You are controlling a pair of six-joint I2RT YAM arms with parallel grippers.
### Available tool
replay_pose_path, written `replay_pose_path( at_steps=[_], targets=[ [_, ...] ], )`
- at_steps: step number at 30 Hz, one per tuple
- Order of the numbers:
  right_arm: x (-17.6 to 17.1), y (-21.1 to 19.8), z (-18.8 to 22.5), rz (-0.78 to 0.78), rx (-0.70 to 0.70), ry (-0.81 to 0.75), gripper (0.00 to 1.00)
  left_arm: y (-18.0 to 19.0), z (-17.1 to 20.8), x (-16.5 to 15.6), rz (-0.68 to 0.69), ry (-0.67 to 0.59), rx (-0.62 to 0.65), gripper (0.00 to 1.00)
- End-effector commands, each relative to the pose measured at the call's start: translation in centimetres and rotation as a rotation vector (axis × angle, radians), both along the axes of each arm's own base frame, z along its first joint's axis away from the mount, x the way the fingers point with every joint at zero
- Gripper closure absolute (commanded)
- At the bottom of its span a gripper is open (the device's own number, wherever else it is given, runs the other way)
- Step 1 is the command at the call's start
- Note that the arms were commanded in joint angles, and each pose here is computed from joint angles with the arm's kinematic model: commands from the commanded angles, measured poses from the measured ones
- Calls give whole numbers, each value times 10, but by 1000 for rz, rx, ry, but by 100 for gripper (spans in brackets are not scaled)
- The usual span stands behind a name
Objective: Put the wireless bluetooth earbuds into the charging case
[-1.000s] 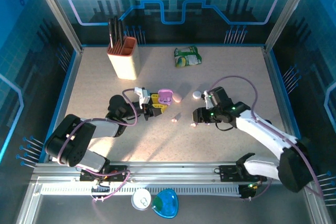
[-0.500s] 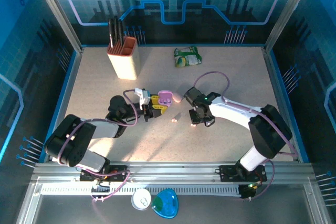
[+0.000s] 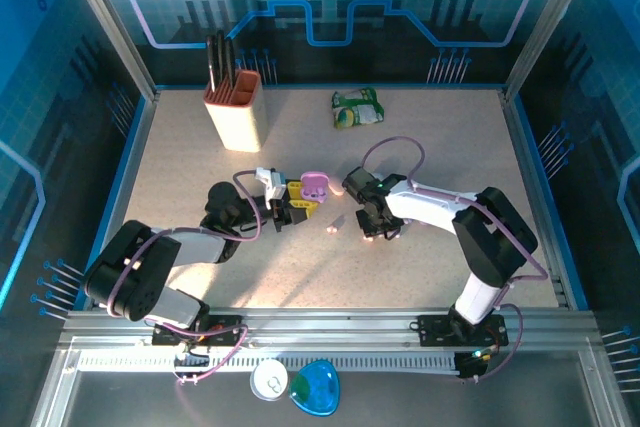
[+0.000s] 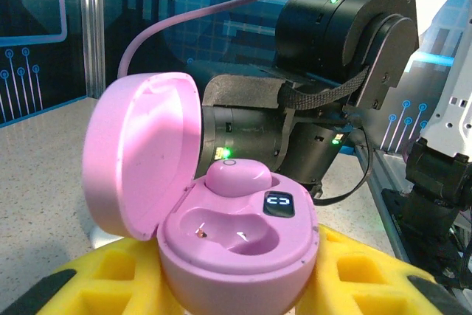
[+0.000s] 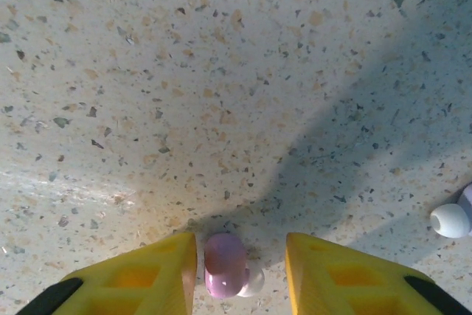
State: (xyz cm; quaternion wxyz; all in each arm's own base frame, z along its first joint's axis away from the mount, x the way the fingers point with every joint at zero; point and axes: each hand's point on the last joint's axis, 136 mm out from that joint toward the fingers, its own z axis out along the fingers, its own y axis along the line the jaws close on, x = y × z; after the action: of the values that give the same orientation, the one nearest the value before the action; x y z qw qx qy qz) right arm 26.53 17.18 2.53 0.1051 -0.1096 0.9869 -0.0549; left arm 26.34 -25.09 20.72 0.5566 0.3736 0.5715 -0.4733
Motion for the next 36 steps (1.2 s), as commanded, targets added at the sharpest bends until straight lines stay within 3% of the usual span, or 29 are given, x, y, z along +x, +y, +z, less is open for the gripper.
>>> replay_pose_path(
  at_steps=[1,21,36],
  targets=[
    [-3,3,-1,24,-13,14,59,3,6,-2,10,-48,1,72],
    [-13,-11,-2,63,-187,25,61,3,2,-1,9,-39,1,73],
    [-6,-7,1,76,-203,1,68,3,2,-1,8,-37,-5,72]
  ],
)
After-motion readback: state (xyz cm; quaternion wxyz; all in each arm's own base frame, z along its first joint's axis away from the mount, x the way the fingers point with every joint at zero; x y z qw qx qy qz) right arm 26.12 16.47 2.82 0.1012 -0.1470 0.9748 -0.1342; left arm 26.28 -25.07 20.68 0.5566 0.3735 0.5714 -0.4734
